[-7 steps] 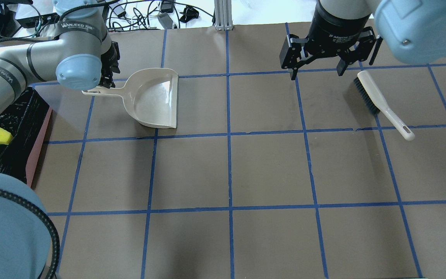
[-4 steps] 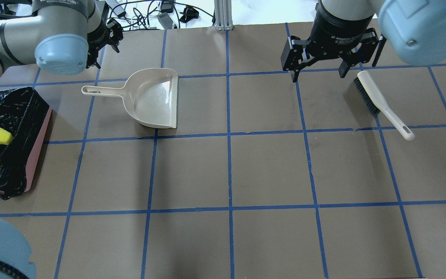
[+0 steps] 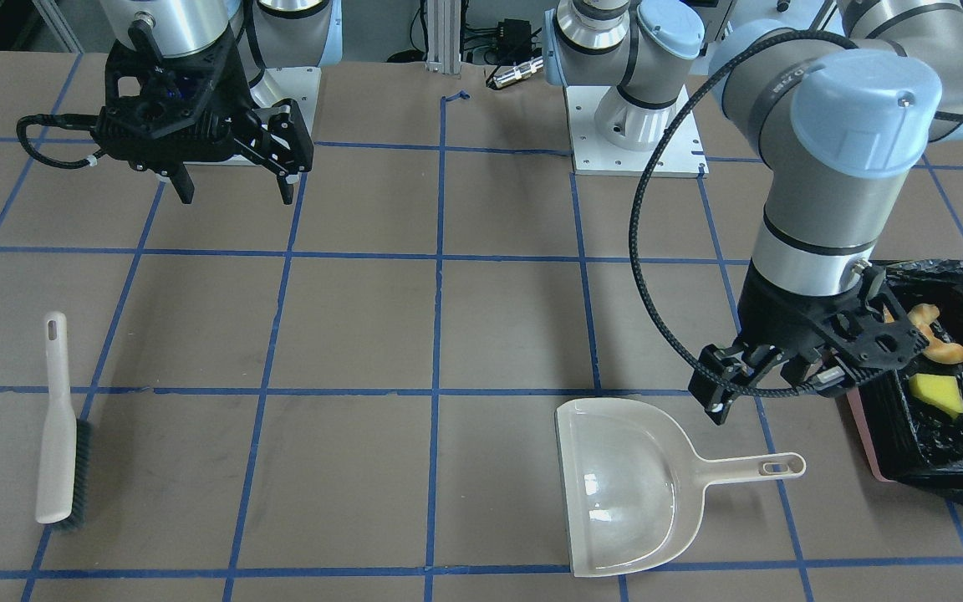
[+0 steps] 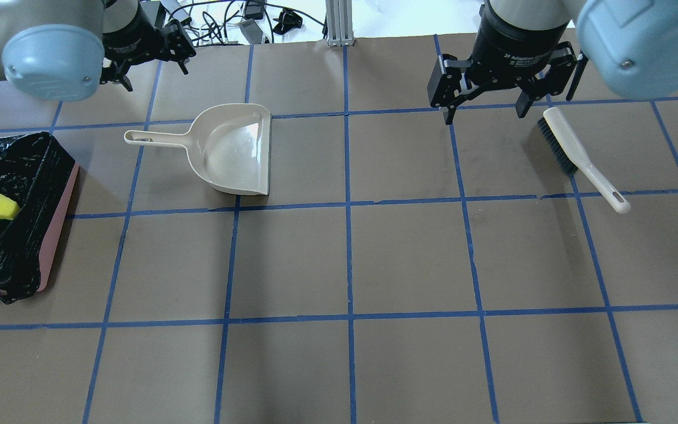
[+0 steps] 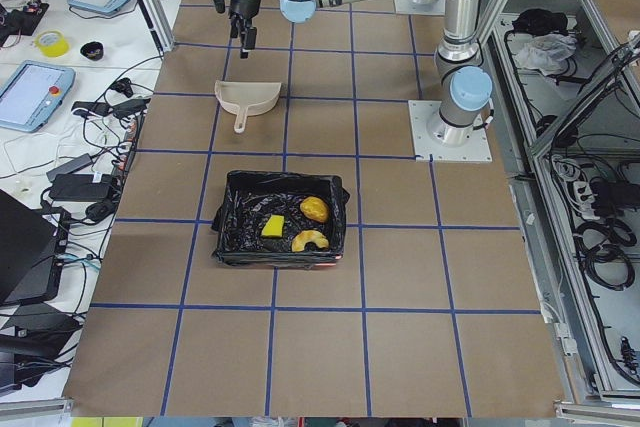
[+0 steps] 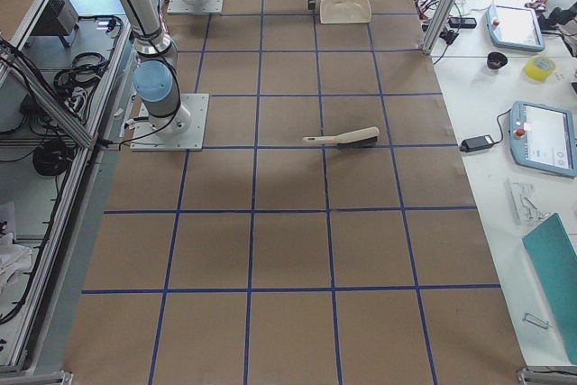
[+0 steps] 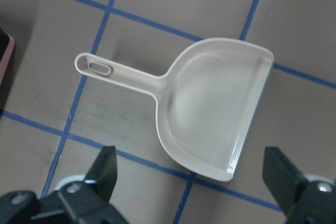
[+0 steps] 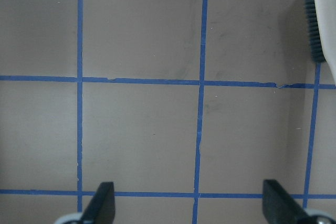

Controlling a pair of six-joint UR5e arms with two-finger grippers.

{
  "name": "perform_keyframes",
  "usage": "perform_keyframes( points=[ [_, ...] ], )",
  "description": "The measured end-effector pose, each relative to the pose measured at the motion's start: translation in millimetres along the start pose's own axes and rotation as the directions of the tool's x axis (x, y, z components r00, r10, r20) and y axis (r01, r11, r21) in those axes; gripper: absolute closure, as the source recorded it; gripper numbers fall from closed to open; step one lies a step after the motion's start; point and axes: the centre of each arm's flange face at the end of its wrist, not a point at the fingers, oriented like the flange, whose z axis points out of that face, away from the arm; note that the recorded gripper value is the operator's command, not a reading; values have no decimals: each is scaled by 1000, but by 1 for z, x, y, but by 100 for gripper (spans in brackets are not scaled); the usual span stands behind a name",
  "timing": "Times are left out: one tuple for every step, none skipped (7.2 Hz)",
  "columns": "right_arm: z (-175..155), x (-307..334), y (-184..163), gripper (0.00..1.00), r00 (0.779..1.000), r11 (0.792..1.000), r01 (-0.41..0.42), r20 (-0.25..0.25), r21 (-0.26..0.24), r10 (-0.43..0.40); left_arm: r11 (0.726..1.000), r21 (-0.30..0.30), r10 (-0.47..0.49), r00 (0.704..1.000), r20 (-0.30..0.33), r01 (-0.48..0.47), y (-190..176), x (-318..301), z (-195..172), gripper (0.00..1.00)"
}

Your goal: Sweep and dump trash into bin

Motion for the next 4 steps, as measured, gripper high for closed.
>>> perform_keyframes(
  points=[
    [0,0,0,0,1000,1000,0,-1,0,0,997,-51,53,999,-14,-53,16,7,-8,0],
    [0,0,0,0,1000,1000,0,-1,-1,0,992,-79,101,994,-37,-103,34,22,-16,0],
    [0,0,0,0,1000,1000,0,-2,-1,0,985,-104,132,989,-62,-138,52,37,-16,0],
    [1,0,0,0,1000,1000,0,-2,-1,0,978,-134,152,986,-73,-161,67,47,-8,0]
  ],
)
